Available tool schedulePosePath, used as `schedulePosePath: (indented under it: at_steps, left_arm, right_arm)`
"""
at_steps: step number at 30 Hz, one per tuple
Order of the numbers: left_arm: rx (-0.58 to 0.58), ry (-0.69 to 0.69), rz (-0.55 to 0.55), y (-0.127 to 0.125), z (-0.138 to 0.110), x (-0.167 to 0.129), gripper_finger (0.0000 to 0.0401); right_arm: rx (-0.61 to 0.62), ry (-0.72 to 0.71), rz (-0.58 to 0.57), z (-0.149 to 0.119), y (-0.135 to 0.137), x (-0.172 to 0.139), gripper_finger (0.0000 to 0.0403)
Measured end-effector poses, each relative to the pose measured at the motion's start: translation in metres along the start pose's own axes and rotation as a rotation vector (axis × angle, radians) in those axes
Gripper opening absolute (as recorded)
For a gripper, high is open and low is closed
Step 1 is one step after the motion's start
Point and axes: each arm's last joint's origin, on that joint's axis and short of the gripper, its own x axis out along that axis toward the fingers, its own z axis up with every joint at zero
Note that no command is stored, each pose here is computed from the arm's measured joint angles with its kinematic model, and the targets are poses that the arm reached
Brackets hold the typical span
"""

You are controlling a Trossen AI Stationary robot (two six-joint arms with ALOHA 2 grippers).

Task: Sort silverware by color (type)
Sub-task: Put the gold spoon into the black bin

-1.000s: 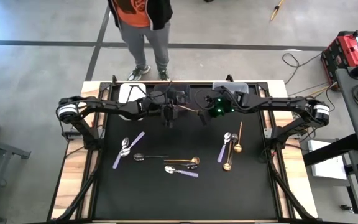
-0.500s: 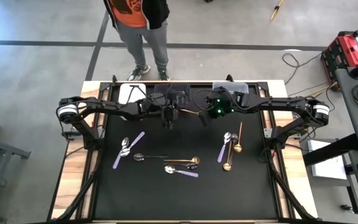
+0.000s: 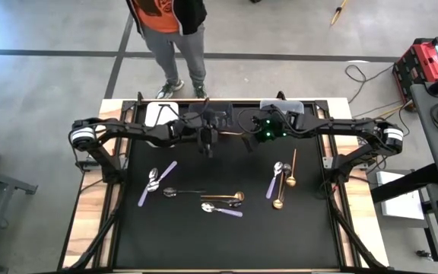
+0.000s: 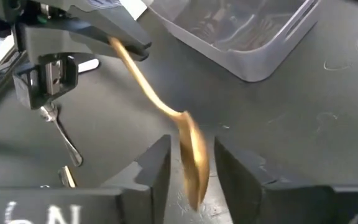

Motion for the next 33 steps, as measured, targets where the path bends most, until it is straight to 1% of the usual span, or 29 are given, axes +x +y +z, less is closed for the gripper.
schedulePosePath:
  at_steps: [6,11,15,23,25,28,31,33]
  left_arm:
    - [-0.047,0.027,0.016,0.008,-0.008,0.0,0.0001]
    - [-0.097,0.073,0.025,0.016,-0.019,-0.001,0.0001]
    - [-0.158,0.129,0.036,0.025,-0.033,-0.003,0.0001]
    - [-0.344,0.28,0.089,0.056,-0.066,-0.019,0.0]
    - [-0.391,0.343,0.078,0.064,-0.071,-0.022,0.0]
    - [-0.435,0.419,0.024,0.07,-0.075,-0.027,0.0]
    - [-0.465,0.431,-0.039,0.074,-0.075,-0.027,0.0]
    - [-0.484,0.447,-0.057,0.075,-0.074,-0.027,0.0]
  right_arm:
    - [-0.009,-0.015,-0.019,0.001,-0.001,-0.002,0.0163]
    - [-0.016,-0.049,-0.031,0.004,-0.001,-0.009,0.0187]
    - [-0.03,-0.091,-0.048,0.007,0.0,-0.018,0.0197]
    - [-0.052,-0.13,-0.059,0.009,0.002,-0.026,0.0199]
    - [-0.055,-0.129,-0.06,0.009,0.002,-0.026,0.0199]
    - [-0.063,-0.129,-0.063,0.009,0.002,-0.026,0.0199]
    - [-0.072,-0.136,-0.078,0.009,0.001,-0.026,0.0199]
    - [-0.075,-0.137,-0.08,0.009,0.001,-0.026,0.0199]
